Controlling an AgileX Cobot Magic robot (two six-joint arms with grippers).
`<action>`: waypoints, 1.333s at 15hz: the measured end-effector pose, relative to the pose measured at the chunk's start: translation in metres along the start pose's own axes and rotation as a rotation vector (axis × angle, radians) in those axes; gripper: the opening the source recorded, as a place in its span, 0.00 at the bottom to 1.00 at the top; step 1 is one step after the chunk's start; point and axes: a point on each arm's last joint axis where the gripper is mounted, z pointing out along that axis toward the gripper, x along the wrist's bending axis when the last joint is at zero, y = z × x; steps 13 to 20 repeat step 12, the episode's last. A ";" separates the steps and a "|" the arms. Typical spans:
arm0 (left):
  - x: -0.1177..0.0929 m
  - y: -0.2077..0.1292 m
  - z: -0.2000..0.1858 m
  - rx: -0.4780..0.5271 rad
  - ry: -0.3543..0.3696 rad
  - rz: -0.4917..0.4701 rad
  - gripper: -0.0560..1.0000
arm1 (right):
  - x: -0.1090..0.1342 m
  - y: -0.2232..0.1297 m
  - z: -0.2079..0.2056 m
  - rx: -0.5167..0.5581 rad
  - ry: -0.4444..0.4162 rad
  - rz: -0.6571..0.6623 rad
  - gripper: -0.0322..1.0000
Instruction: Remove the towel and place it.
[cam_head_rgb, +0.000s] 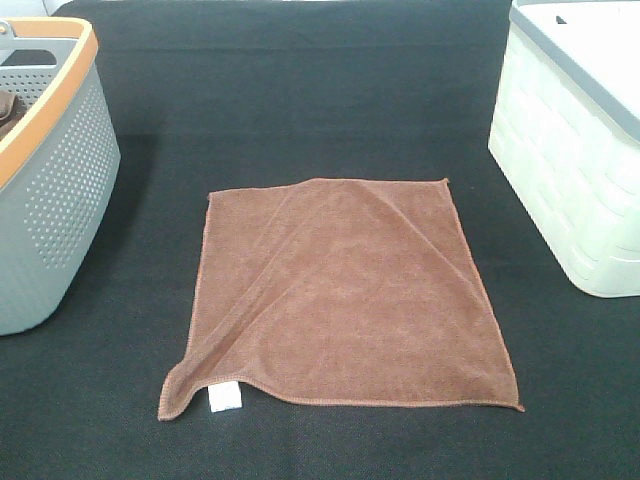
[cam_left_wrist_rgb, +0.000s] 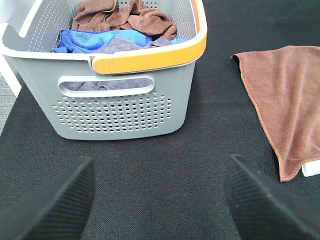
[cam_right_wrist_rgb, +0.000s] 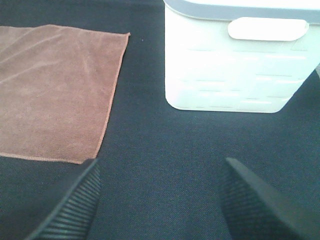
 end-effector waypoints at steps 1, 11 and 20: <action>0.000 0.000 0.000 0.000 0.000 0.000 0.71 | 0.000 0.000 0.000 -0.002 0.000 0.000 0.66; 0.000 0.000 0.000 0.000 0.000 0.000 0.71 | 0.000 0.000 -0.001 -0.005 0.004 0.002 0.66; 0.000 0.000 0.000 0.000 0.000 0.000 0.71 | 0.000 0.000 -0.001 -0.005 0.004 0.002 0.66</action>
